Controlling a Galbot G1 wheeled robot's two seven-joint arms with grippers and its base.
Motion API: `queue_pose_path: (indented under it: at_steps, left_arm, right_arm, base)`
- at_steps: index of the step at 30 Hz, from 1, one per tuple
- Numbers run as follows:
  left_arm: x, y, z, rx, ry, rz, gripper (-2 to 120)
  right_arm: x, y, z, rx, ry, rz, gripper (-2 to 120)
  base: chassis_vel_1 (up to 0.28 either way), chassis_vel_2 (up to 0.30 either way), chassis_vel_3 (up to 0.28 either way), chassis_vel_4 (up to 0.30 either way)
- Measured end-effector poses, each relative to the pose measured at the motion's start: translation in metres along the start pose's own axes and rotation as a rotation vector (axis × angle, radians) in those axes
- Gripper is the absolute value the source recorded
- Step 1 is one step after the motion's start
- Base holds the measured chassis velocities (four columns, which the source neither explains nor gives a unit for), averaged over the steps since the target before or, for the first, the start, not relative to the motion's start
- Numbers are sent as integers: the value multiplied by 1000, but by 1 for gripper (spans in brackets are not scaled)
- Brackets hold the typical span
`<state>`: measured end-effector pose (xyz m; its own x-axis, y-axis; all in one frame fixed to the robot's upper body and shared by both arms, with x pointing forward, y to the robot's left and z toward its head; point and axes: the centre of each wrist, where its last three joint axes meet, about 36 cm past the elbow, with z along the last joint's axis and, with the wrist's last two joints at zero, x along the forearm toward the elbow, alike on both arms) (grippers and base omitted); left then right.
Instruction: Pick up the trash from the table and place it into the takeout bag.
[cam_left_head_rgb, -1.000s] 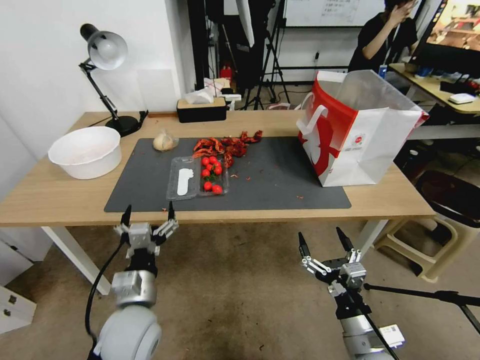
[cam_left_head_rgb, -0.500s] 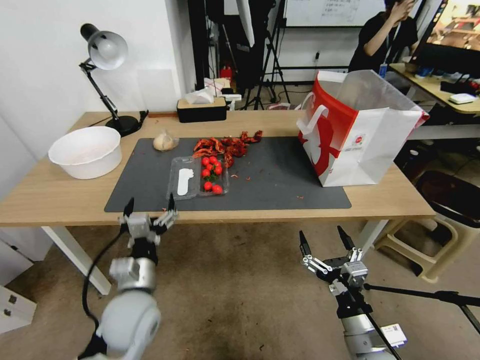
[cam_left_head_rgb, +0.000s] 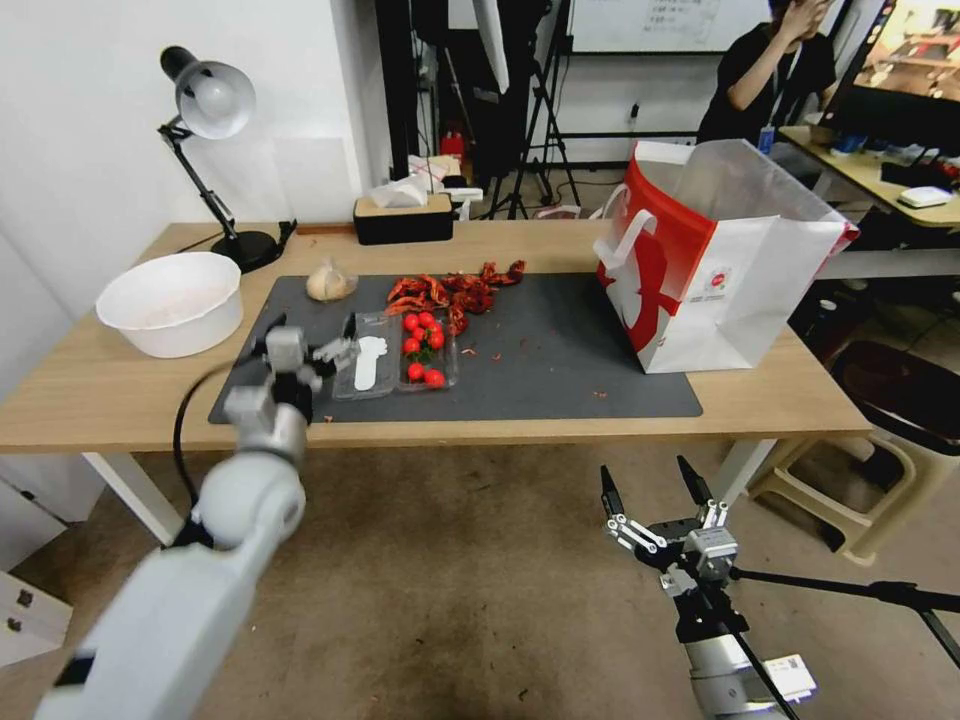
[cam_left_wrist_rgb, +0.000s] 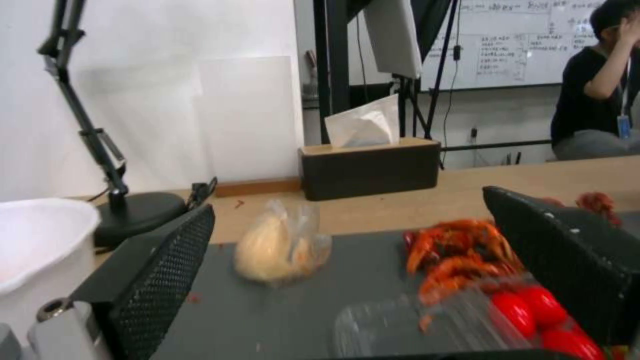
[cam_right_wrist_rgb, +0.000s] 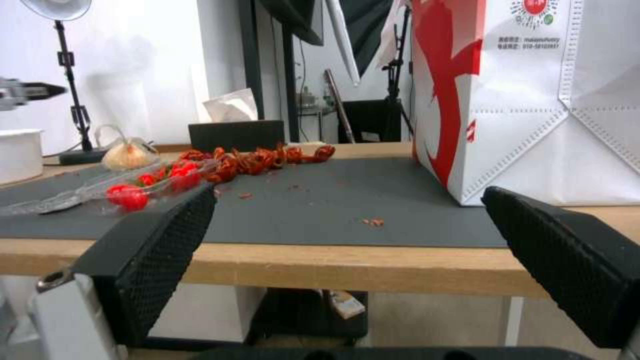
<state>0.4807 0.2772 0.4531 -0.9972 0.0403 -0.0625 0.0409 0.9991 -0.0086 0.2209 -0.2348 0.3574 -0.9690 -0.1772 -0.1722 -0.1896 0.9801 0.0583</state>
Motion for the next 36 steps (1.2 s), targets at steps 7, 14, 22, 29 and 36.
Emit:
queue_pose_path:
  at_steps: [7,14,22,29,36]
  left_arm:
    - [-70,10,-1,-24,73,19,100]
    - [-112,17,-4,-49,139,-12,100]
    - [-144,21,-4,-70,246,-1,100]
    - [-159,27,-1,-74,292,-20,100]
    - [-163,27,-3,-71,311,-26,100]
  right_arm:
    - [0,3,4,1,6,8,100]
    - [3,1,6,7,16,16,100]
    - [3,1,7,11,17,22,100]
    - [4,0,7,13,17,24,100]
    - [4,-2,8,14,18,26,100]
  base:
    - [0,0,0,0]
    - [0,0,0,0]
    - [0,0,0,0]
    - [0,0,0,0]
    - [0,0,0,0]
